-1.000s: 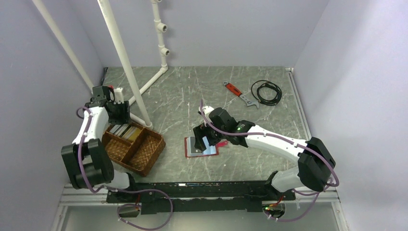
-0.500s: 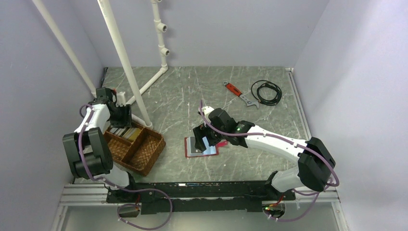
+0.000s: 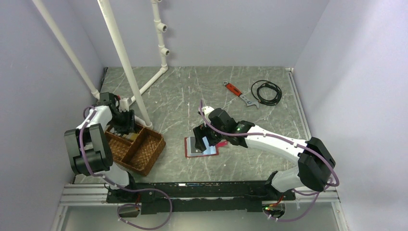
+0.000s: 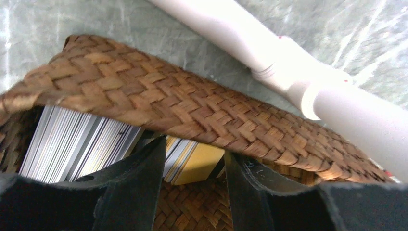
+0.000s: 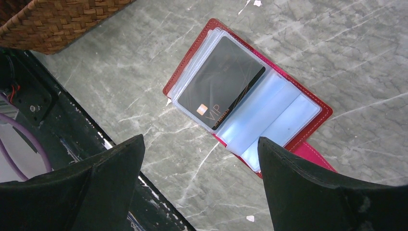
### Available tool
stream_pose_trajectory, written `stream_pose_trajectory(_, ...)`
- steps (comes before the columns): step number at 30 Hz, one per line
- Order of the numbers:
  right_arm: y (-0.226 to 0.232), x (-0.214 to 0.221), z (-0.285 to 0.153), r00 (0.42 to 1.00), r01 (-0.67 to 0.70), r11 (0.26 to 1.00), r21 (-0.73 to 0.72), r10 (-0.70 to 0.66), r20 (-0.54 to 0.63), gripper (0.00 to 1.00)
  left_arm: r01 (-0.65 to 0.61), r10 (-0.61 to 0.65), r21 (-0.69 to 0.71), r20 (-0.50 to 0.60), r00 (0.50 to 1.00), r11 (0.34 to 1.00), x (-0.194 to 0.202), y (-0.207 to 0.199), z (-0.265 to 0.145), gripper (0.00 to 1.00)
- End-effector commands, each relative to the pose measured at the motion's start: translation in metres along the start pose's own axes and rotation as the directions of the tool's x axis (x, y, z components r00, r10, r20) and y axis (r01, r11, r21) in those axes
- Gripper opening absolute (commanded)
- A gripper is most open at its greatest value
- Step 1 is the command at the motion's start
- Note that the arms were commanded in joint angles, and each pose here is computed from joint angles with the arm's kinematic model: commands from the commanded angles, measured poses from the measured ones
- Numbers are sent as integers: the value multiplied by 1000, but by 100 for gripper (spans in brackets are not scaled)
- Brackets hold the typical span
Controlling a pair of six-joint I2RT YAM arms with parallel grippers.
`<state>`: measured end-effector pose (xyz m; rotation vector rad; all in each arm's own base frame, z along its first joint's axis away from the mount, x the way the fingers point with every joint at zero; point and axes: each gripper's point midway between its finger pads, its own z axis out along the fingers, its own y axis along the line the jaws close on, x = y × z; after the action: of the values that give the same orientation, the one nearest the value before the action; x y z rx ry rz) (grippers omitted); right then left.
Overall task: Put the credit cards into the card holder
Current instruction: Pick up the credit card from the storage box.
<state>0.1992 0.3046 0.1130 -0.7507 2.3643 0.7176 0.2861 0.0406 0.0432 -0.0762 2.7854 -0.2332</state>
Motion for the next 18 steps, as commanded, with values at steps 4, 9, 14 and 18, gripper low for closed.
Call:
stream_pose_trajectory(4, -2, -6, -3, 999, 21, 1000, 17, -21, 24, 90, 45, -27, 248, -76, 997, 968, -14, -41, -8, 50)
stream_pose_trajectory(9, -2, -6, 0, 1000, 20, 1000, 20, -20, 18, 90, 86, -59, 313, -98, 994, 946, -12, -57, -10, 45)
stream_pose_trajectory(14, -3, -8, 2, 1000, 21, 999, 27, -22, 17, 90, 123, -123, 324, -18, 992, 938, -24, -64, -21, 41)
stream_pose_trajectory(18, -7, -7, 3, 1000, 21, 999, 42, -22, 12, 90, 78, -84, 69, 94, 992, 995, -32, -23, -36, 48)
